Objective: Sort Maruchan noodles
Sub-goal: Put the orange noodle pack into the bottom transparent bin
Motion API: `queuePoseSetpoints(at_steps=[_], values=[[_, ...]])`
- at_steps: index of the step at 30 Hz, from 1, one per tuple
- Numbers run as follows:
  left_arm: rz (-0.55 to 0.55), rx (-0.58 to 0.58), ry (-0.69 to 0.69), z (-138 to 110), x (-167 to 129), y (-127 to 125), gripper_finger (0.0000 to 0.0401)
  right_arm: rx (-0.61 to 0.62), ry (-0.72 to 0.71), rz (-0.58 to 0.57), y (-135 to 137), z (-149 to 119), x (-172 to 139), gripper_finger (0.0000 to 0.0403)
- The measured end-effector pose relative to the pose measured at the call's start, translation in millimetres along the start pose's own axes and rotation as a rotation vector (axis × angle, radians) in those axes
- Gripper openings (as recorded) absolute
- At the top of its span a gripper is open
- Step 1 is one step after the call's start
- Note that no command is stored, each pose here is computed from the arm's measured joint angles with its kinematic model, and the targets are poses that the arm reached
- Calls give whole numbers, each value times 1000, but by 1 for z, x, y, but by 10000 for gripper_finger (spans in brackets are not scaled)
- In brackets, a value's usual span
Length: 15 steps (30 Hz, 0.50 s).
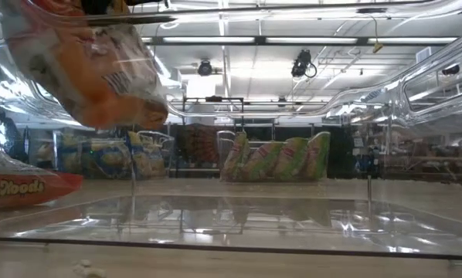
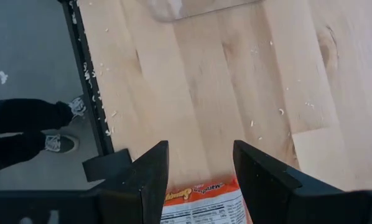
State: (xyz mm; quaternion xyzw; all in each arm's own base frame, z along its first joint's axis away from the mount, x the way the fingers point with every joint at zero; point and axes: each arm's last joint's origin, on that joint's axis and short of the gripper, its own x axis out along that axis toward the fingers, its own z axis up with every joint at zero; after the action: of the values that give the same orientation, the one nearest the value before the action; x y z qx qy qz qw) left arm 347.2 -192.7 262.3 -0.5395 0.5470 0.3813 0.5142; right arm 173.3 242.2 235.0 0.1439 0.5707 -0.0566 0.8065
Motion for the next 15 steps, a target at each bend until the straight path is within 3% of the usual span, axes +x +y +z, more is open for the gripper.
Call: queuePoseSetpoints(at_steps=[10,15], values=[[31,3,-70,-5,10,3,138,-15,32,13,1,-2,0,185],[37,36,-80,-5,10,4,173,-75,148,63,1,-4,-2,185]])
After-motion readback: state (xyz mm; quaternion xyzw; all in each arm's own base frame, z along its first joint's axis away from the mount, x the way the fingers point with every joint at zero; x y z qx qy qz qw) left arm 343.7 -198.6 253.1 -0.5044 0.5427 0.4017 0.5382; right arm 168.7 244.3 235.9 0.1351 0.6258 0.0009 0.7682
